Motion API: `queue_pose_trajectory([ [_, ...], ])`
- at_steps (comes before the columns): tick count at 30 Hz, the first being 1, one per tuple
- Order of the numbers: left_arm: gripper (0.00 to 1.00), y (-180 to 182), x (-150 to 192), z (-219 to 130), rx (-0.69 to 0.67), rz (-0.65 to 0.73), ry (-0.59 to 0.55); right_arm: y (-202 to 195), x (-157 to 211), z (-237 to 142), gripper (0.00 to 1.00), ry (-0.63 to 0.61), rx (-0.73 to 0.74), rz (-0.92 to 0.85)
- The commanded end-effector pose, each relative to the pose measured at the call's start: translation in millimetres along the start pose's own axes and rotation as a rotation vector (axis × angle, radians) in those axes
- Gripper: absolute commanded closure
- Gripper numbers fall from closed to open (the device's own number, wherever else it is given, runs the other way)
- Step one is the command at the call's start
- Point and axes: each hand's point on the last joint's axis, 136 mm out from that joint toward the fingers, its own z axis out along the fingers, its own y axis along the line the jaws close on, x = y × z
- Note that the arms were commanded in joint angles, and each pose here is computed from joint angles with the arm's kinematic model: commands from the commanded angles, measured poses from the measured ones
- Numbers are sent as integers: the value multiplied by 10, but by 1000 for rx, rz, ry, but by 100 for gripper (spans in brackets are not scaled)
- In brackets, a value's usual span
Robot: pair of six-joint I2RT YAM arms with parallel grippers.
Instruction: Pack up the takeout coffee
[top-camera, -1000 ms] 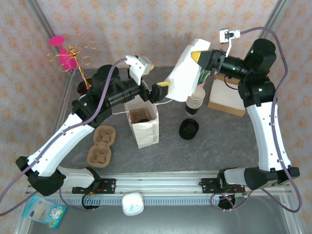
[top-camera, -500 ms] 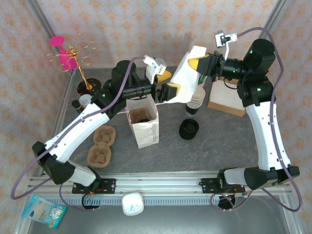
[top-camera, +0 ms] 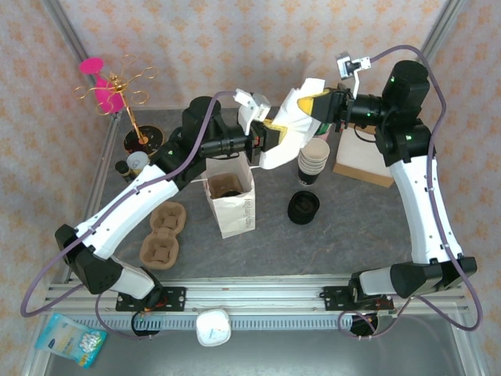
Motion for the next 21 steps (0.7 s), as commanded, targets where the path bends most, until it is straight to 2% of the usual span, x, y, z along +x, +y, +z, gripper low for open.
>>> queue_pose_trajectory([
  [1, 100, 104, -278, -254, -138, -1, -71, 66, -100, -34, 85, -29, 40, -51],
  [2, 100, 138, -290, -307, -173, -27, -69, 42, -108, -36, 77, -34, 58, -48],
  [3, 100, 165, -316, -362, -207, -52, -74, 19, -124, -47, 64, -41, 85, -46],
  [6, 100, 350, -309, -570, -381, -172, -72, -65, -193, -89, 54, -80, 175, -39],
  [7, 100, 416, -262, -657, -456, -218, -52, -140, -240, -128, 45, -110, 239, -29],
  [9, 100, 440, -211, -784, -560, -276, -34, -239, -292, -198, 37, -146, 334, -7],
  [10, 100, 405, -199, -853, -608, -297, -30, -288, -299, -226, 30, -158, 369, 9],
  [14, 100, 387, -89, -1186, -828, -394, -3, -506, -170, -289, 23, -181, 460, 140],
  [17, 100, 431, 75, -1320, -901, -512, -3, -618, 12, -313, 20, -183, 509, 235],
  [21, 100, 461, 232, -1352, -953, -550, 7, -644, 263, -305, 13, -176, 540, 266],
])
